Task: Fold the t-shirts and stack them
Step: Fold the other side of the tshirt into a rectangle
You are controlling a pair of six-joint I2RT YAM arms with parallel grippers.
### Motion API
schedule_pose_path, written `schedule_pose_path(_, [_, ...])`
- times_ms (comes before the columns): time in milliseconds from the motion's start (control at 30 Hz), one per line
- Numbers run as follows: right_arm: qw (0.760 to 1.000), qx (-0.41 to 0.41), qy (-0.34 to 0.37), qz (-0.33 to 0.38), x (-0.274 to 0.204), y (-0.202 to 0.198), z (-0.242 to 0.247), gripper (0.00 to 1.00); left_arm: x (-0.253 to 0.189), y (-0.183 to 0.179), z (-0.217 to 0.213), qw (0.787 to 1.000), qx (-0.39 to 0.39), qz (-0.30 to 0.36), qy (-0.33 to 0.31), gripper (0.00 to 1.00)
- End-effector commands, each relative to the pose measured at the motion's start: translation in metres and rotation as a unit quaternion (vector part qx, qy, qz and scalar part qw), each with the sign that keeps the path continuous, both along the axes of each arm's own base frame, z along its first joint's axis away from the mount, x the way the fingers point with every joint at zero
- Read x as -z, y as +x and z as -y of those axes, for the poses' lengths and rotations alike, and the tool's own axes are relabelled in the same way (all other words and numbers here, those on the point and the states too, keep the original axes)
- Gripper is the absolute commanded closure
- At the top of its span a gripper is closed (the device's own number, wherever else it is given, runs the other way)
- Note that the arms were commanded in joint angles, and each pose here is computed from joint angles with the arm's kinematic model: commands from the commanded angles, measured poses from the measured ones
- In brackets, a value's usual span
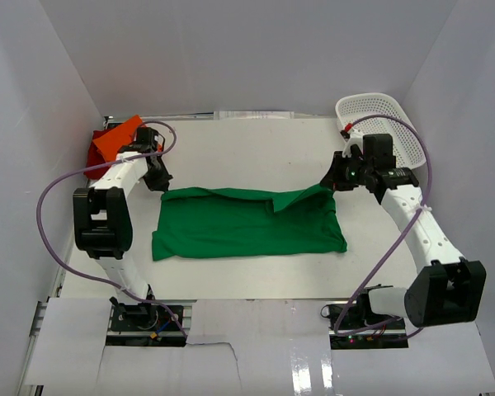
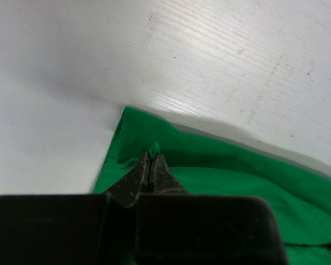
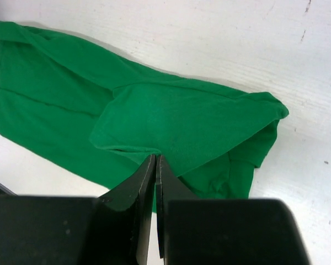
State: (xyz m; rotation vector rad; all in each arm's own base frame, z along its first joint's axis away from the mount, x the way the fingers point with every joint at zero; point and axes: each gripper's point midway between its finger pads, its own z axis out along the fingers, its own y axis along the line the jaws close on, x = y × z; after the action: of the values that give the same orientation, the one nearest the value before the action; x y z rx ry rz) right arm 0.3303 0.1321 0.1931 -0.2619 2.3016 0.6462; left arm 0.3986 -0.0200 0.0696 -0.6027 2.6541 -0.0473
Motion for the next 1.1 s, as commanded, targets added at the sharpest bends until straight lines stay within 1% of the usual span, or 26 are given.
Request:
schedule_pose_path(0, [1.000,0.012,-0.005,0.000,-0.007,-0.019,0.007,0.92,-0.033,0.006,-0.006,0.999,0.001,0.049,0.019,1.00])
schedule_pose_path(133, [1.000,0.015,-0.003,-0.009,-0.007,-0.038,0.010,0.92,-0.033,-0.004,-0.010,0.998,-0.003,0.048,0.026,1.00])
schedule_pose_path(233, [1.000,0.017,-0.004,-0.010,-0.008,-0.049,0.012,0.92,-0.035,-0.012,-0.017,0.998,-0.008,0.048,0.046,1.00])
schedule_pose_path(333, [1.000,0.020,-0.002,-0.015,-0.007,-0.059,0.013,0.92,-0.033,-0.023,-0.017,0.998,-0.005,0.043,0.045,1.00])
schedule_pose_path(500, [0.998,0.030,-0.005,-0.048,0.007,-0.078,0.017,0.92,-0.024,-0.046,-0.016,0.999,-0.003,0.028,0.040,1.00])
schedule_pose_path(700, [0.993,0.052,-0.019,-0.100,0.030,-0.100,0.025,0.92,-0.021,-0.063,-0.017,0.999,0.003,0.019,0.044,1.00])
schedule_pose_path(800, [0.990,0.058,-0.020,-0.124,0.041,-0.111,0.027,0.92,-0.014,-0.070,-0.019,0.999,0.008,0.004,0.050,1.00])
schedule_pose_path(1067, [0.986,0.062,-0.020,-0.156,0.060,-0.121,0.027,0.92,0.012,-0.079,-0.015,0.998,0.017,-0.037,0.042,1.00])
